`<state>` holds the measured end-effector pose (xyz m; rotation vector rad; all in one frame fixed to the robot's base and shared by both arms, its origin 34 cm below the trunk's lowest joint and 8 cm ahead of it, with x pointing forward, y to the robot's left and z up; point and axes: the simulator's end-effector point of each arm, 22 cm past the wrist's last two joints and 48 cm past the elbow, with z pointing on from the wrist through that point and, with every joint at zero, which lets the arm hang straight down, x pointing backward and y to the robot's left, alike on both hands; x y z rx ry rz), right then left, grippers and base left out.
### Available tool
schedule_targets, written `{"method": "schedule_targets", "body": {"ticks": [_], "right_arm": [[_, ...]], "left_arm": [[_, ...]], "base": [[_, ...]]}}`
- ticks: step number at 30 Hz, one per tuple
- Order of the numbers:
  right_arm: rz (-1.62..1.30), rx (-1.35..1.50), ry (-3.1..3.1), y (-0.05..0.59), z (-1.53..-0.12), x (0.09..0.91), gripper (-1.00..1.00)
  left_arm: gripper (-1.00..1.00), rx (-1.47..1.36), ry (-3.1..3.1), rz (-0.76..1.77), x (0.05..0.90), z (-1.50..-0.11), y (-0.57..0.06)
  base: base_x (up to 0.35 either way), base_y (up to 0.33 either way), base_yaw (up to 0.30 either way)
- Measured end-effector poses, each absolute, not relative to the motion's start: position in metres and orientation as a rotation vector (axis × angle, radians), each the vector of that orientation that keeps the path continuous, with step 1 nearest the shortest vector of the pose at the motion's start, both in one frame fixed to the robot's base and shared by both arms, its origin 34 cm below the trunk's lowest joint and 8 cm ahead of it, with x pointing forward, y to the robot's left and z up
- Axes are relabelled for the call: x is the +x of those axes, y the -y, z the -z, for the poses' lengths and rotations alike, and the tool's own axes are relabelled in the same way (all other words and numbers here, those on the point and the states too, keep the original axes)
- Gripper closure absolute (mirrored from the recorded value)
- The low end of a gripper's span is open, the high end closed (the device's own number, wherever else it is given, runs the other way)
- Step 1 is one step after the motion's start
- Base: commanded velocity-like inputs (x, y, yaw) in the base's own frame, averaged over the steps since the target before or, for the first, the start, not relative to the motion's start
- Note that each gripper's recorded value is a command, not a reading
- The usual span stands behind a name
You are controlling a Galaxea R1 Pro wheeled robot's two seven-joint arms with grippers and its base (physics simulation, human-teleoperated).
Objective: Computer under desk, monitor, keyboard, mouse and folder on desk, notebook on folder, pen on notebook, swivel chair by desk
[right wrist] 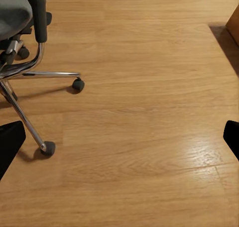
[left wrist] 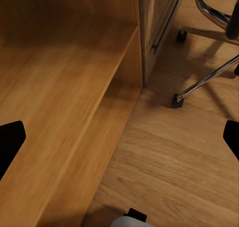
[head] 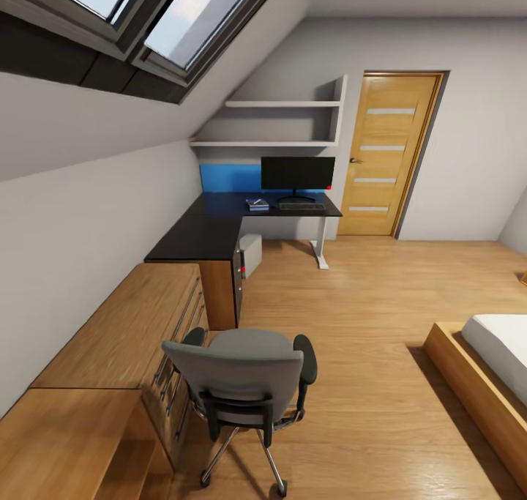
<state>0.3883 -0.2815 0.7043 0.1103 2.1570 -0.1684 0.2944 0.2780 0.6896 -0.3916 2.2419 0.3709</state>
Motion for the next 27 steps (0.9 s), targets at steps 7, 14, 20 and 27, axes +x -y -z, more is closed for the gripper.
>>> {"method": "schedule_targets", "body": {"ticks": [7, 14, 20, 27], "right_arm": [[0.168, 0.11, -2.157, 0.281, -0.699, 0.391, -1.0], [0.169, 0.11, -2.156, 0.282, -0.693, 0.394, -1.0], [0.169, 0.11, -2.156, 0.282, -0.688, 0.396, -1.0], [0.173, 0.107, -2.202, 0.282, -0.674, 0.393, -1.0]], "left_arm": [[-1.0, -0.394, -2.244, -0.373, 0.297, -0.684, -0.278], [-1.0, -0.378, -2.346, -0.378, 0.287, -0.663, -0.274], [-1.0, -0.377, -2.354, -0.379, 0.288, -0.657, -0.274], [-1.0, -0.382, -2.344, -0.379, 0.293, -0.651, -0.275]], "base": [[0.0, 0.0, 0.0], [0.0, 0.0, 0.0], [0.0, 0.0, 0.0], [0.0, 0.0, 0.0]]}}
